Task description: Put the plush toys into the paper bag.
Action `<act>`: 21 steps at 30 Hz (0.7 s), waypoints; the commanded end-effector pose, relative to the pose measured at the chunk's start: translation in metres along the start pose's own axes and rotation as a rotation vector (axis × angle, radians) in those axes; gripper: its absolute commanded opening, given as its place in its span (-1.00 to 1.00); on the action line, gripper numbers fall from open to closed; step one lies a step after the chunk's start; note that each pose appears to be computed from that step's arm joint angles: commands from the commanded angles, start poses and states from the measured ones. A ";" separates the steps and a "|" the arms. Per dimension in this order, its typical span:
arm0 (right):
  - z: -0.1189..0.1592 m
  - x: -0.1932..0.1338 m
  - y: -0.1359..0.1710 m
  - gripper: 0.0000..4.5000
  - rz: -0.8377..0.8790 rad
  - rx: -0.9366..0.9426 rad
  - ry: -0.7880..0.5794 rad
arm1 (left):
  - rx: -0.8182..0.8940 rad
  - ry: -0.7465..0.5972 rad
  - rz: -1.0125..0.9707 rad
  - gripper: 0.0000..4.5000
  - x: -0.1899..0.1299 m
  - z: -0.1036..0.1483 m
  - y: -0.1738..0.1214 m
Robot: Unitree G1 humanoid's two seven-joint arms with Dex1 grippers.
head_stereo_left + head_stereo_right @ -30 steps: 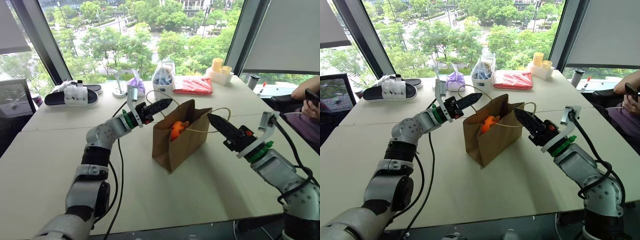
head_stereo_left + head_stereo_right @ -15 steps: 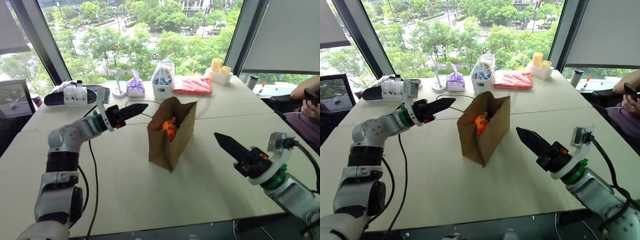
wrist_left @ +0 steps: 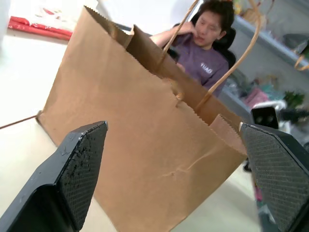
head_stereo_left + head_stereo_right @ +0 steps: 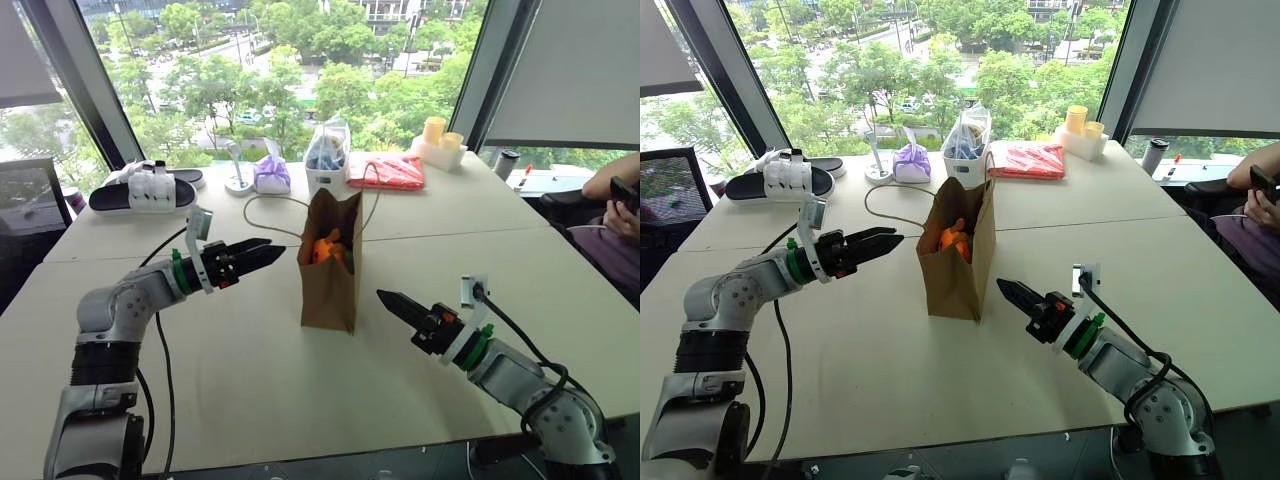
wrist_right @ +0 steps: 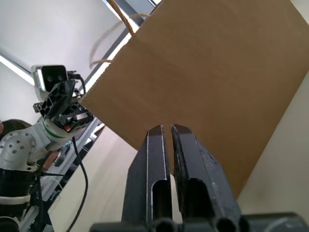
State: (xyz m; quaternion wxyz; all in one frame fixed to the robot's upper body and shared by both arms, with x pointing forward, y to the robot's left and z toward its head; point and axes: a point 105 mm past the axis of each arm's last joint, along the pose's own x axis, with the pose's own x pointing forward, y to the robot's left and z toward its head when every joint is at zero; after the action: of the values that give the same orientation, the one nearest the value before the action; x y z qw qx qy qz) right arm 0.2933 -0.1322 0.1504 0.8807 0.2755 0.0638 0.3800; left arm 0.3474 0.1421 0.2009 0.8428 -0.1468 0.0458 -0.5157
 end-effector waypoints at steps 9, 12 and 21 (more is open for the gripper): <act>0.016 0.017 -0.009 -0.99 0.001 -0.083 -0.009 | 0.027 -0.006 -0.067 1.00 -0.006 0.001 -0.040; 0.019 0.031 0.007 -0.99 0.088 -0.089 0.006 | 0.084 0.000 -0.053 1.00 0.000 -0.001 -0.053; 0.008 0.055 0.036 -0.99 0.247 -0.062 0.081 | 0.167 0.022 -0.021 1.00 0.038 -0.026 -0.074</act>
State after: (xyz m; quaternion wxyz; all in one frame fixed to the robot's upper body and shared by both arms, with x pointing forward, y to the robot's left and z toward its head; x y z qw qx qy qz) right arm 0.3131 -0.0802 0.1724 0.8394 0.2409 0.0661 0.4827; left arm 0.2975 0.0757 0.1917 0.8388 -0.0975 0.0359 -0.5345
